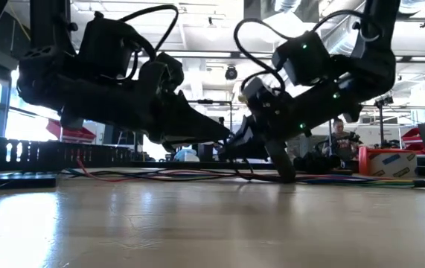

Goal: Ziptie cables
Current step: Wrap the cable wires with the black zip tie

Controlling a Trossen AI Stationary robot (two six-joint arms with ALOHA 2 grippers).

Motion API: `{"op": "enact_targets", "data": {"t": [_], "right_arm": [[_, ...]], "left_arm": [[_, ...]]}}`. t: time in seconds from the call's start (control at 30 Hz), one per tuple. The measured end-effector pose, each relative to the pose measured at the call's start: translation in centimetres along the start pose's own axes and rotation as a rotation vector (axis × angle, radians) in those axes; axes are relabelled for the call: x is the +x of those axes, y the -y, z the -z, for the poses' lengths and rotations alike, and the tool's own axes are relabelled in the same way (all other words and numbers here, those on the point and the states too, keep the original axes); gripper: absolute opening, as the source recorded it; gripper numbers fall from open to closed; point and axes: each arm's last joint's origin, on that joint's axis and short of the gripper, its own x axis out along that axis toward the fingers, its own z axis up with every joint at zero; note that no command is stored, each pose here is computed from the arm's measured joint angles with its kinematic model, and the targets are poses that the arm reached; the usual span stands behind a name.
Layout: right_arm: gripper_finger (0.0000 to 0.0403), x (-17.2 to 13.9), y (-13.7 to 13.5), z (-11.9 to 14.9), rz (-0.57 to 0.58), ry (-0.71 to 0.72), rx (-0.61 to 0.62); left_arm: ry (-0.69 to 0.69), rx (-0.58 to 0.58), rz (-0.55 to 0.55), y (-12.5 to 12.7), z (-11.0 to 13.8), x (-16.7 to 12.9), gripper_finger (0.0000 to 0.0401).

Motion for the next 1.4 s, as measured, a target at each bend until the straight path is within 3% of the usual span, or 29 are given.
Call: {"op": "enact_targets", "data": {"t": [0.27, 0.57, 1.07, 1.4], "right_arm": [[0.0000, -1.8, -1.2, 1.1, 0.038, 0.048, -0.022], [0.0000, -3.0, -2.8, 1.2, -0.091, 0.168, 0.007], [0.0000, -3.1, -3.0, 1.0, -0.109, 0.193, 0.034], [0.0000, -3.1, -3.0, 1.2, -0.082, 0.148, 0.155]], "left_arm": [[-0.016, 0.040, 0.058, 1.3, 0.3, -0.1, 0.0000], [-0.009, 0.160, 0.064, 1.5, 0.3, -0.2, 0.0000], [0.025, 0.332, 0.023, 1.7, -0.3, 0.4, 0.0000], [0.026, 0.358, 0.005, 1.6, -0.3, 0.4, 0.0000]]}}
